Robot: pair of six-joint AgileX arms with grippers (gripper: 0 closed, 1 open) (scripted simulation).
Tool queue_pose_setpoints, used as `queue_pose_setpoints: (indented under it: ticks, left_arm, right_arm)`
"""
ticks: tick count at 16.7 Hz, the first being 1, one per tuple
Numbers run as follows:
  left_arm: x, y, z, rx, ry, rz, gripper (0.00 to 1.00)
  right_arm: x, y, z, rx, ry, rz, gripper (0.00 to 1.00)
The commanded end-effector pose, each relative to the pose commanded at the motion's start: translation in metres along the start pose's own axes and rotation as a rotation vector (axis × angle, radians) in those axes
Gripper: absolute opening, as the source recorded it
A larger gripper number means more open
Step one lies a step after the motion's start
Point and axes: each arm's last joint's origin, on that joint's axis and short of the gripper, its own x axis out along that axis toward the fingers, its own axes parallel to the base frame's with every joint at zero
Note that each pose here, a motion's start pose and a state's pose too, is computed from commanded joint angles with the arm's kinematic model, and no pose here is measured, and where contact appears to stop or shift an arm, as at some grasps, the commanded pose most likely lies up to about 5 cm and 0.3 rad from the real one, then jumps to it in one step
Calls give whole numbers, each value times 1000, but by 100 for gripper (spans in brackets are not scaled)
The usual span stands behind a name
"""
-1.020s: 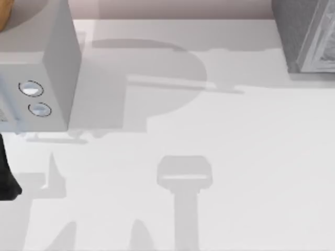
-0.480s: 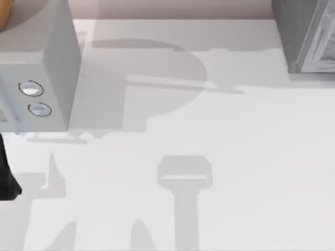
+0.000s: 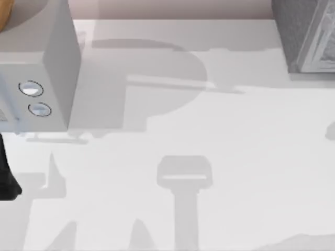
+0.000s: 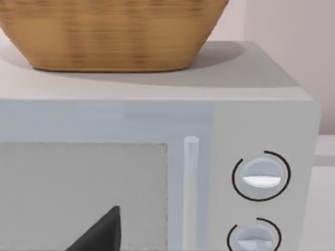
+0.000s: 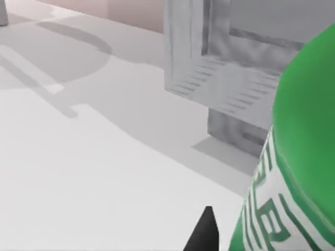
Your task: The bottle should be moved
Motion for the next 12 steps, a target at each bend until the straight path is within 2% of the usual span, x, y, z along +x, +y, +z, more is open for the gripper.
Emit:
queue_pose_setpoints:
  ticks: [4, 12]
  left_arm:
    - [0, 0, 0, 0, 0, 0, 100]
    - [0, 0, 0, 0, 0, 0, 100]
  right_arm:
    - [1, 1, 0, 2, 0, 1, 0]
    - [1, 1, 0, 2, 0, 1, 60]
